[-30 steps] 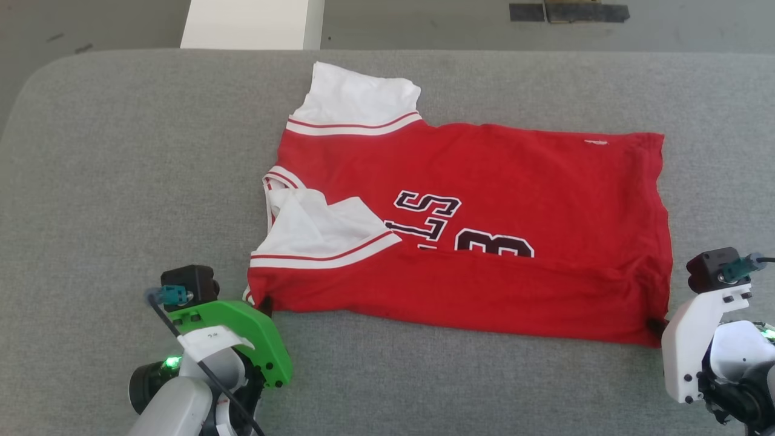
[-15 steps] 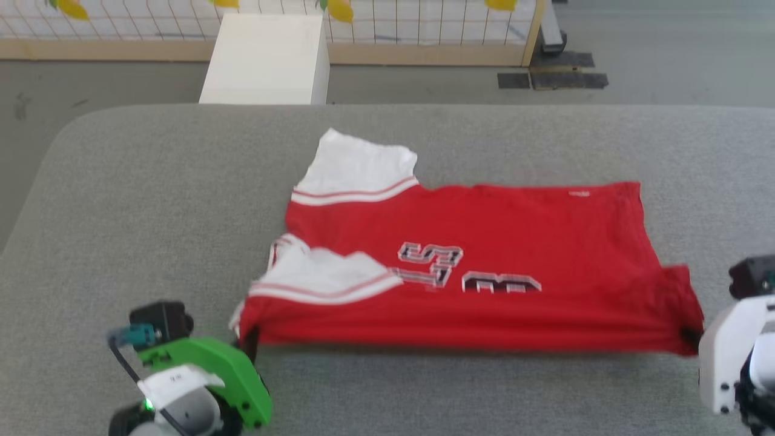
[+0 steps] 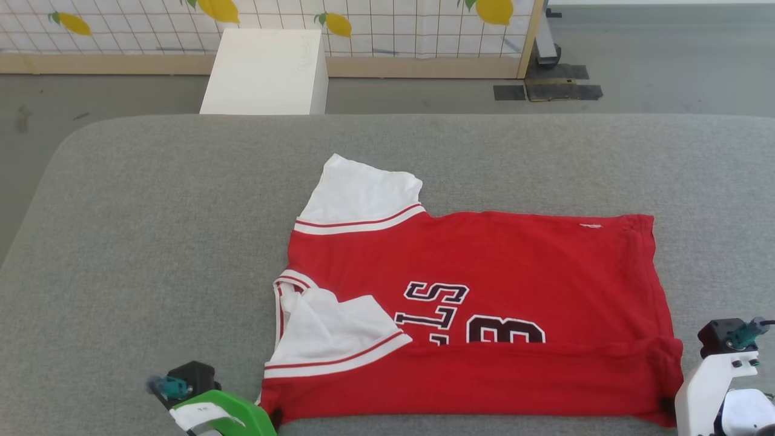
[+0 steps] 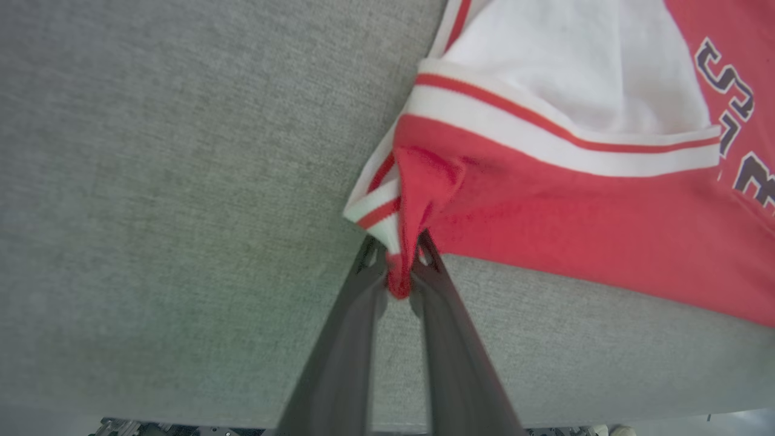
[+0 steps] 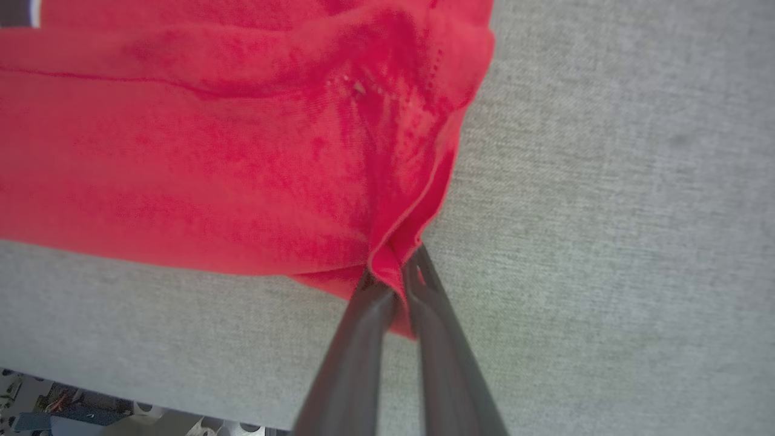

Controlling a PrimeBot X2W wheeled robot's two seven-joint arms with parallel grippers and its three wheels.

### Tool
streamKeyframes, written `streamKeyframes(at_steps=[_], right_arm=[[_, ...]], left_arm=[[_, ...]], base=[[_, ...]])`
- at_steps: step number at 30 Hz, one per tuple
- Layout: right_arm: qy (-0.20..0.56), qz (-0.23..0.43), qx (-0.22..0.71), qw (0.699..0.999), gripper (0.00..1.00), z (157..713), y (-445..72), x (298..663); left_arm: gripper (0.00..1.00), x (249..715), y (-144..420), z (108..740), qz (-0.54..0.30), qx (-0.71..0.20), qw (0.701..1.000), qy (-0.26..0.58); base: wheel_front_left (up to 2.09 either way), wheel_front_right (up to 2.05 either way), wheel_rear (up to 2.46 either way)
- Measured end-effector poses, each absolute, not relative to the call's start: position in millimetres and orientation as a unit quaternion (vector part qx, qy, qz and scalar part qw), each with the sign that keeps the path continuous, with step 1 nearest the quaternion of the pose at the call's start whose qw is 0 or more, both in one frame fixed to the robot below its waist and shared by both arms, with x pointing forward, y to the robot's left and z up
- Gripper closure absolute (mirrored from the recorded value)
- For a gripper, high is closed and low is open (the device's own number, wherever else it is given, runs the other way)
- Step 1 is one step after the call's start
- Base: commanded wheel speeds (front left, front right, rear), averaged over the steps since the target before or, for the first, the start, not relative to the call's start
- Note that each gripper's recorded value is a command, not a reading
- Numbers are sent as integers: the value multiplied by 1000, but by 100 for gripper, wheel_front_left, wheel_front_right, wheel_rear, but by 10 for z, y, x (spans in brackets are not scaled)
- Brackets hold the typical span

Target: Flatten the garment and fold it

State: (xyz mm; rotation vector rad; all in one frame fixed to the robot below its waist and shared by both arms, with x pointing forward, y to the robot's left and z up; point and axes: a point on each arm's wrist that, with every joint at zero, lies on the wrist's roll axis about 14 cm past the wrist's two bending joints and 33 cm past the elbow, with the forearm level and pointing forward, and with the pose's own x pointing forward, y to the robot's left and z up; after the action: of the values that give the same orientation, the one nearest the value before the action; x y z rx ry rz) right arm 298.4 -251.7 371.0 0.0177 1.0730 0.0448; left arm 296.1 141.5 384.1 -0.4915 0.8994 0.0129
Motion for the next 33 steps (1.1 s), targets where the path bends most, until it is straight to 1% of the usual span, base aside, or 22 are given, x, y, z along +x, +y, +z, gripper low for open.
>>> streamKeyframes(at_steps=[1, 4, 7, 13, 15, 16, 18, 22, 25, 30, 33], right_arm=[[505, 20, 10, 863, 0, 3717, -2524, 2998], [493, 15, 13, 870, 0, 3766, -2559, 3025], [462, 11, 19, 887, 0, 3934, -2596, 3135], [351, -10, 38, 936, 0, 4565, -2786, 3477], [305, -15, 38, 951, 0, 4803, -2823, 3611], [262, -14, 43, 964, 0, 5008, -2820, 3754], [222, -11, 43, 974, 0, 5170, -2804, 3888], [184, -5, 47, 982, 0, 5267, -2753, 4097], [177, -6, 45, 983, 0, 5213, -2762, 4221], [180, -13, 27, 983, 0, 5090, -2861, 4416], [191, -14, 17, 981, 0, 4985, -2905, 4534]], left_arm=[[0, 2966, 1434, 3845, 8, -235, 872, 429], [0, 3013, 1530, 3908, 10, -225, 879, 421], [0, 3133, 1638, 4106, 6, -211, 894, 395], [0, 3491, 1642, 4749, -28, -187, 934, 302], [0, 3648, 1643, 4989, -34, -179, 950, 253], [0, 3826, 1654, 5220, -37, -160, 967, 196], [0, 4005, 1641, 5434, -41, -146, 979, 135], [0, 4278, 1528, 5604, -51, -126, 990, 50], [0, 4449, 1444, 5595, -57, -114, 992, 14], [0, 4706, 1276, 5427, -71, -99, 992, -4], [0, 4876, 1158, 5281, -82, -93, 992, 3]], base=[[0, 0, 0], [0, 0, 0], [0, 0, 0], [0, 0, 0], [0, 0, 0], [0, 0, 0], [0, 0, 0], [0, 0, 0], [0, 0, 0], [0, 0, 0], [0, 0, 0]])
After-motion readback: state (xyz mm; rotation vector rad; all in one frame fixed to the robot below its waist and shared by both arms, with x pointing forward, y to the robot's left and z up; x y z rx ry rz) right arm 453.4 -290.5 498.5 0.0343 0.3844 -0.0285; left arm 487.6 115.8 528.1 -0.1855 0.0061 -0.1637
